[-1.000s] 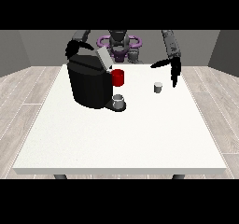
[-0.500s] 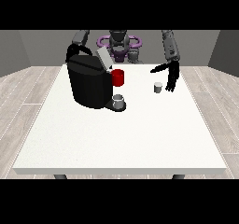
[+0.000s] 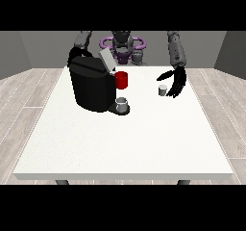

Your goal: Insert the coffee pod into the coffee machine and close the lid

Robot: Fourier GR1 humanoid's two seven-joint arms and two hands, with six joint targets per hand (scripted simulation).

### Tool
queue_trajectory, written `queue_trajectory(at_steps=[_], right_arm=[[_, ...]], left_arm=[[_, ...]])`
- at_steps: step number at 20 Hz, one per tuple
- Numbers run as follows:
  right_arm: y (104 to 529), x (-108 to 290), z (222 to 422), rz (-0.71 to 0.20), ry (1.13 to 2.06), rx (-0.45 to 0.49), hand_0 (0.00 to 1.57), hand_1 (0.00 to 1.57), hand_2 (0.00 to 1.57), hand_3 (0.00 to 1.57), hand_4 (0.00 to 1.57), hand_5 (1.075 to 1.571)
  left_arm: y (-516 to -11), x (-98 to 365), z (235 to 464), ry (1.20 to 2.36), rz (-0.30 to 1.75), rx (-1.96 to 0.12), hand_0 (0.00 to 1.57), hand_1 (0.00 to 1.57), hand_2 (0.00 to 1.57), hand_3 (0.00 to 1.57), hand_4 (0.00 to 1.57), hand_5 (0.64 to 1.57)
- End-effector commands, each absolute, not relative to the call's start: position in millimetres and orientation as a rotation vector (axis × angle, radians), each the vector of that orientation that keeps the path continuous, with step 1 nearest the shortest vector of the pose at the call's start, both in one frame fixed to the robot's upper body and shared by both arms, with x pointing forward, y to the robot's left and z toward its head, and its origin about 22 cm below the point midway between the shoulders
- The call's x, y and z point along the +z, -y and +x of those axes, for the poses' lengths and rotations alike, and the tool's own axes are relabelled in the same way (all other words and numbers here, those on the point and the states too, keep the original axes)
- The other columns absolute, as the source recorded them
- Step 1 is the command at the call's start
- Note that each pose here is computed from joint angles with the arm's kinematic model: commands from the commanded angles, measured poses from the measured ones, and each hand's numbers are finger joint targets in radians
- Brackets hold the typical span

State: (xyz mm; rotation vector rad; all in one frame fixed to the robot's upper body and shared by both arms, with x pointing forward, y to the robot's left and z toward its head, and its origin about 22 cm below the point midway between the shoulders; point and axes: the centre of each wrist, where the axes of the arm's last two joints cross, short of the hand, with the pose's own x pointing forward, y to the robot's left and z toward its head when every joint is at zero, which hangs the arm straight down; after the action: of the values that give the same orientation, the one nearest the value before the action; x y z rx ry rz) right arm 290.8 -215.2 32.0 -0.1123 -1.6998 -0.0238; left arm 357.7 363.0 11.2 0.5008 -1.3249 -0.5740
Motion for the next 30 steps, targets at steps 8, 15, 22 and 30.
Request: queue_trajectory(at_steps=[8,15,22,30], right_arm=[[211.3,42.2,288.1,-0.094,1.710,0.013,0.00,0.00,0.00,0.00,0.45,1.571],[214.7,40.7,298.0,-0.095,1.690,-0.030,0.00,0.00,0.00,0.00,0.49,1.571],[195.5,27.6,286.8,-0.081,1.713,-0.032,0.00,0.00,0.00,0.00,0.51,1.571],[209.5,12.7,294.7,-0.067,1.638,-0.092,0.00,0.00,0.00,0.00,0.40,1.571]], left_arm=[[-356.0,-8.9,358.4,1.380,0.678,-0.650,0.72,0.72,0.85,0.62,0.15,1.571],[-357.4,5.1,370.2,1.396,0.754,-0.693,0.92,0.92,1.04,0.83,0.36,1.571],[-366.8,16.2,376.3,1.353,0.818,-0.774,1.11,1.11,1.17,0.97,0.28,1.571],[-333.8,34.2,394.4,1.519,0.680,-0.876,1.45,1.45,1.45,1.39,0.62,1.571]])
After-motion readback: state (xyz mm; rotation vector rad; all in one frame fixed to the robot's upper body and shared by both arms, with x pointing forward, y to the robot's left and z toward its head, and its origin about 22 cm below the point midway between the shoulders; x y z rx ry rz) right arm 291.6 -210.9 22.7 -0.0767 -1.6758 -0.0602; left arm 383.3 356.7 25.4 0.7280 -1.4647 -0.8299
